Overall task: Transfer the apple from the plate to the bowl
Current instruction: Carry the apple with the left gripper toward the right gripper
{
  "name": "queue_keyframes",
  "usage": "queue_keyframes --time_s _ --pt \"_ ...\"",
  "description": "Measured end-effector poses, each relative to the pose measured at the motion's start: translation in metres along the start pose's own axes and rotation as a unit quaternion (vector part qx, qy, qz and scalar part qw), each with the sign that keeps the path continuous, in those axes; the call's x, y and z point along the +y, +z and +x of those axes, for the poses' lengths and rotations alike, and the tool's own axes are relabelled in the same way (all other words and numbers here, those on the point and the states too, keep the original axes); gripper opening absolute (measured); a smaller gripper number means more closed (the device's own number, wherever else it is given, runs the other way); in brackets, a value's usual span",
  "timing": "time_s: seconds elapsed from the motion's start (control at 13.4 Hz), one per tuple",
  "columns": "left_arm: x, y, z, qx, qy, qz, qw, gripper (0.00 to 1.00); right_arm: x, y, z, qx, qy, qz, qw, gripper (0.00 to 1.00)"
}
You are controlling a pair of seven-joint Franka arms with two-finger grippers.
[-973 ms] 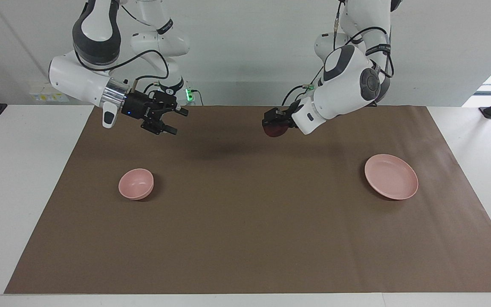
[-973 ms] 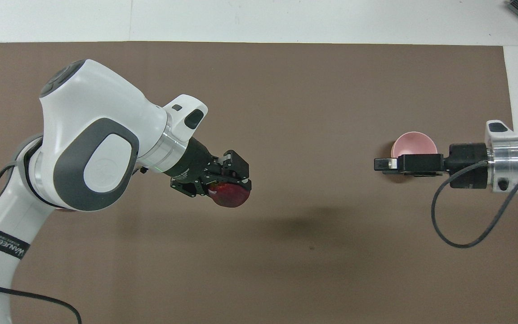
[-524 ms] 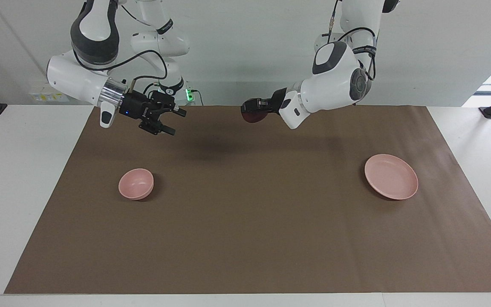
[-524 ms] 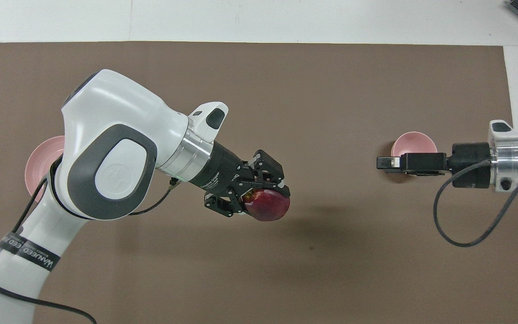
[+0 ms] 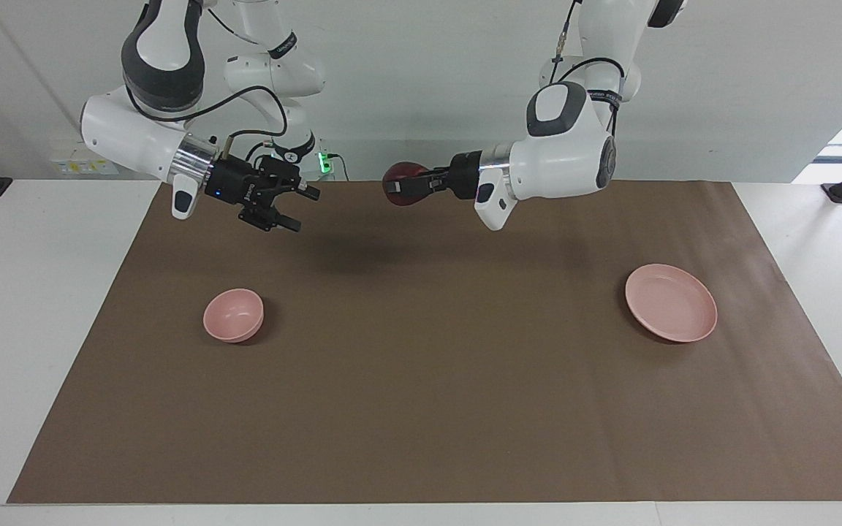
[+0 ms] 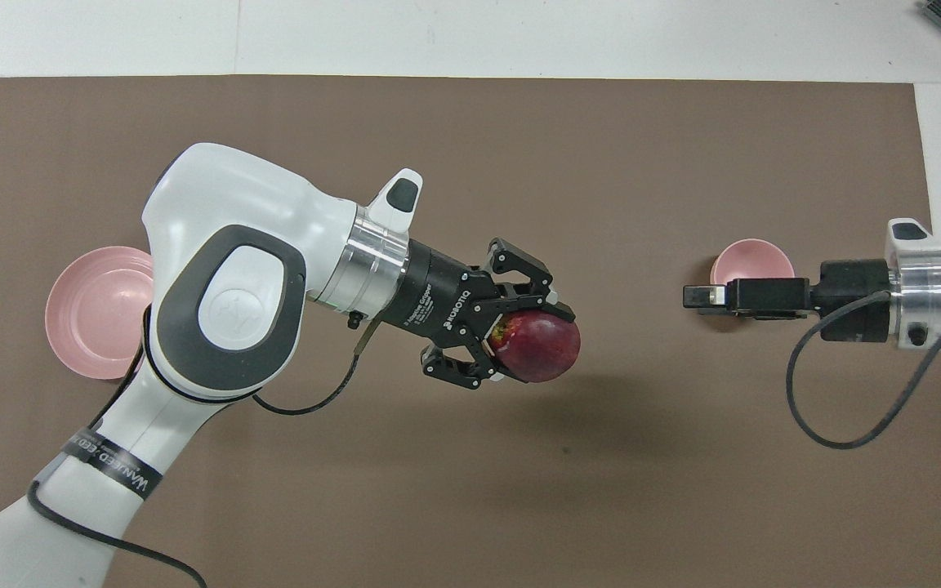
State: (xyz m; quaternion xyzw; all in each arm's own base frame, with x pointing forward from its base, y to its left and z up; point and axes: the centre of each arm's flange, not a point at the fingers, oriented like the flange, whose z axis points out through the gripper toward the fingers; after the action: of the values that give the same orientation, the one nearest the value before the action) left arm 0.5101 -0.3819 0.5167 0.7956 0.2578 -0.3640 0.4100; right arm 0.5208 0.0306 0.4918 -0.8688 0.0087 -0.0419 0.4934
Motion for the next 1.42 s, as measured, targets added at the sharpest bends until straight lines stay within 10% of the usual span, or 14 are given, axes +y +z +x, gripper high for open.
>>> queue_keyframes --time_s 0.52,1.42 --pt "-0.002 0.031 0.041 -0.068 -0.128 -0.075 0.987 0.78 0.000 -0.003 -0.012 -0.040 0.027 0.028 0.998 1.00" --pt "0.007 0.120 -0.012 -0.083 -0.151 -0.123 0.977 0.78 -0.003 0.011 -0.018 -0.033 0.067 0.097 0.992 1.00"
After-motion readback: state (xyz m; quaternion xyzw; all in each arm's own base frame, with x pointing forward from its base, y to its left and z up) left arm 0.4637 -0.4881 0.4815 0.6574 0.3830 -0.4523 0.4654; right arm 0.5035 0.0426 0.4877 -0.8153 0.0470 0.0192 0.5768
